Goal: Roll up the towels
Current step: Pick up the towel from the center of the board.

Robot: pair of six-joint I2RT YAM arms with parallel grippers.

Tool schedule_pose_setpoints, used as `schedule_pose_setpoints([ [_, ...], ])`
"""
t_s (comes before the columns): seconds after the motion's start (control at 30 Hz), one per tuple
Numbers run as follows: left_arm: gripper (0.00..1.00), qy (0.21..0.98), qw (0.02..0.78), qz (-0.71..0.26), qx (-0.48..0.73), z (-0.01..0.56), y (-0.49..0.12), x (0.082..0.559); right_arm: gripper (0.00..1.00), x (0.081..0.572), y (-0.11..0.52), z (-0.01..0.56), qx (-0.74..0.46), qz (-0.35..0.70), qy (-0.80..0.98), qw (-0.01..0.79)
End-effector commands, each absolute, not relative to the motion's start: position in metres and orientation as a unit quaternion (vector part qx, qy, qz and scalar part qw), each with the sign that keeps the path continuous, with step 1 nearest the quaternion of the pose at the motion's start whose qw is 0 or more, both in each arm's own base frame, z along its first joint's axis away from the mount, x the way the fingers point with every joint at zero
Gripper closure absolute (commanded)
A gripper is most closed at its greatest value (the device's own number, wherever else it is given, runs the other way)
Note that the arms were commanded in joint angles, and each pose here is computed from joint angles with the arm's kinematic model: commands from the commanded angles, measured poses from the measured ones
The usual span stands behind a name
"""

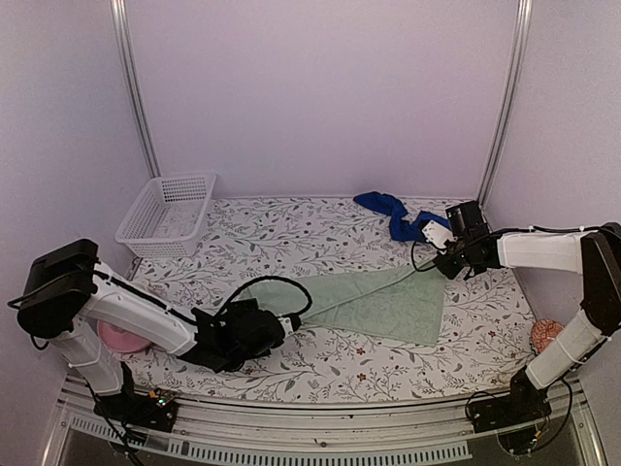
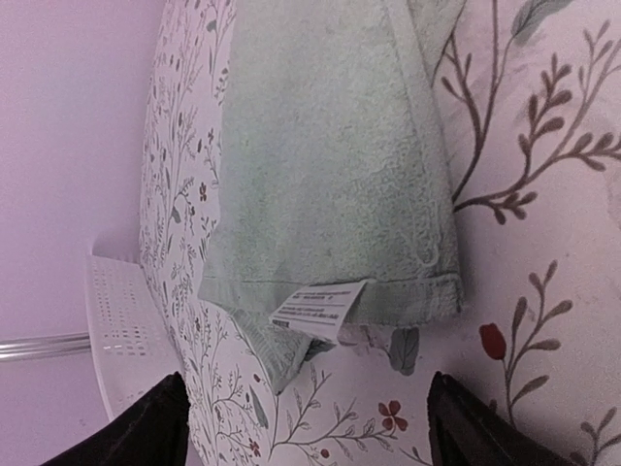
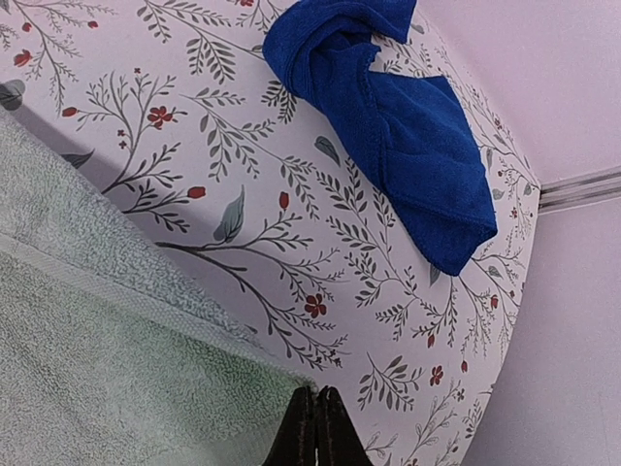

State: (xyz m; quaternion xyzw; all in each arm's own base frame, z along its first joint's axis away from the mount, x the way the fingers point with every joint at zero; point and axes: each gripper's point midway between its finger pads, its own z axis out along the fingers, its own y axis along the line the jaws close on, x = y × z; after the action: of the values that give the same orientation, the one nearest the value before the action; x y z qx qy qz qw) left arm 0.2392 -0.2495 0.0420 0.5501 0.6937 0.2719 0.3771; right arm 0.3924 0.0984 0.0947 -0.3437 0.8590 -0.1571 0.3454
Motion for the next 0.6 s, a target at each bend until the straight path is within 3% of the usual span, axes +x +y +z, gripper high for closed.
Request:
schedule_pose_setpoints([
  [0.0, 0.14, 0.662, 0.394, 0.252, 0.585, 0.037, -0.269, 0.240, 0.97, 0.389, 0.097, 0.099, -0.338, -0.149, 0.861, 0.350],
  [0.57, 0.21, 0.618, 0.406, 0.266, 0.619, 0.018, -0.280, 0.246, 0.96, 0.387, 0.100, 0.100, -0.342, -0.139, 0.860, 0.352],
])
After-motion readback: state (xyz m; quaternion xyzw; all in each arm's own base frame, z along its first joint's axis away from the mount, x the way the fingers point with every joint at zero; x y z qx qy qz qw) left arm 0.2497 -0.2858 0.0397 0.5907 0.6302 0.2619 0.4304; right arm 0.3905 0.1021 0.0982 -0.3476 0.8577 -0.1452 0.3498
